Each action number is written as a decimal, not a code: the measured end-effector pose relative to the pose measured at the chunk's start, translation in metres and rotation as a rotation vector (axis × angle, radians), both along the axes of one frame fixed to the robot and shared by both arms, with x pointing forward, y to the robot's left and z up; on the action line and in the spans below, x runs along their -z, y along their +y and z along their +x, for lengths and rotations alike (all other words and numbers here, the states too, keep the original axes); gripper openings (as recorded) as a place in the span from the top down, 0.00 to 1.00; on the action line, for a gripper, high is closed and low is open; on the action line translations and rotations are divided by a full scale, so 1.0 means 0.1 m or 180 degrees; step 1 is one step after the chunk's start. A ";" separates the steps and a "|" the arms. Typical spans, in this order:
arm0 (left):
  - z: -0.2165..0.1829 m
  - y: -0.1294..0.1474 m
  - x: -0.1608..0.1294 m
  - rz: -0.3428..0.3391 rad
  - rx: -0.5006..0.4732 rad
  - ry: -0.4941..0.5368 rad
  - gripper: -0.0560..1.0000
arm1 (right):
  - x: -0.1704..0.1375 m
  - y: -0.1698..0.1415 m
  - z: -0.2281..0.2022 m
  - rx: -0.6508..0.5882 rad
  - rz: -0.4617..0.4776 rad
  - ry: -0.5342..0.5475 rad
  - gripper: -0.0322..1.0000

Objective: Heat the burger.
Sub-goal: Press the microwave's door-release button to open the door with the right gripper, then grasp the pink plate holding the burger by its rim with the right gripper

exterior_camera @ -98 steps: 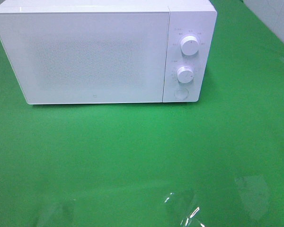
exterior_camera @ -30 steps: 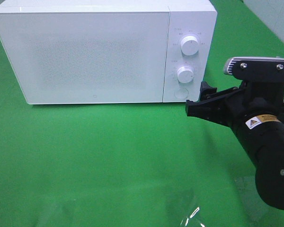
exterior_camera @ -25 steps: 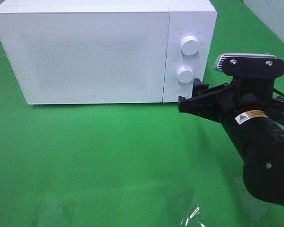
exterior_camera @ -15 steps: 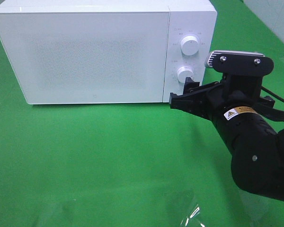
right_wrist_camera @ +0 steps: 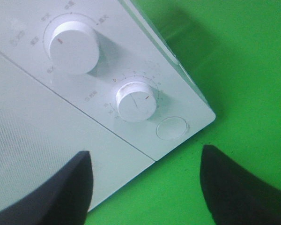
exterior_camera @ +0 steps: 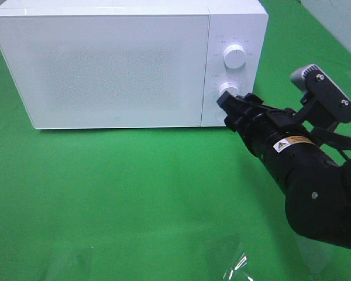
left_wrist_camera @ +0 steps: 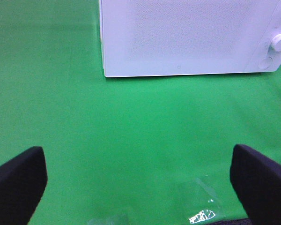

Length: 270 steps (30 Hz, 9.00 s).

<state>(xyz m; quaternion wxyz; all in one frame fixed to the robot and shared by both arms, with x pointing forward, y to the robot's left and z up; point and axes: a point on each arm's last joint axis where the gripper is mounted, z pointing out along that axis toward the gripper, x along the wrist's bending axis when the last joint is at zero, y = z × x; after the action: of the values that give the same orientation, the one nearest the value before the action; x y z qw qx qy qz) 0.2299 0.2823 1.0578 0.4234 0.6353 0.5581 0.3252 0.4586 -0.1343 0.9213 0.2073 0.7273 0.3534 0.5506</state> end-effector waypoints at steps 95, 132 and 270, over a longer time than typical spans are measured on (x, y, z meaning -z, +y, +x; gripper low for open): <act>0.00 0.00 0.00 0.0000 0.0000 0.0000 0.02 | 0.80 0.01 1.18 0.1053 0.2437 0.0688 0.96; 0.00 0.00 0.00 0.0000 0.0000 0.0000 0.02 | 0.74 0.09 1.29 0.1287 0.2864 0.0610 0.96; 0.00 0.00 0.00 0.0000 0.0000 0.0000 0.02 | -0.68 0.08 0.37 -0.4994 -0.5182 0.0153 0.78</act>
<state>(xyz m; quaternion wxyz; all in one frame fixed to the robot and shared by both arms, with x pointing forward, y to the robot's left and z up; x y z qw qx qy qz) 0.2299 0.2823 1.0578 0.4234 0.6353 0.5581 0.3252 0.4952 -0.1259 0.9897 0.2097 -0.0363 0.9696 0.1206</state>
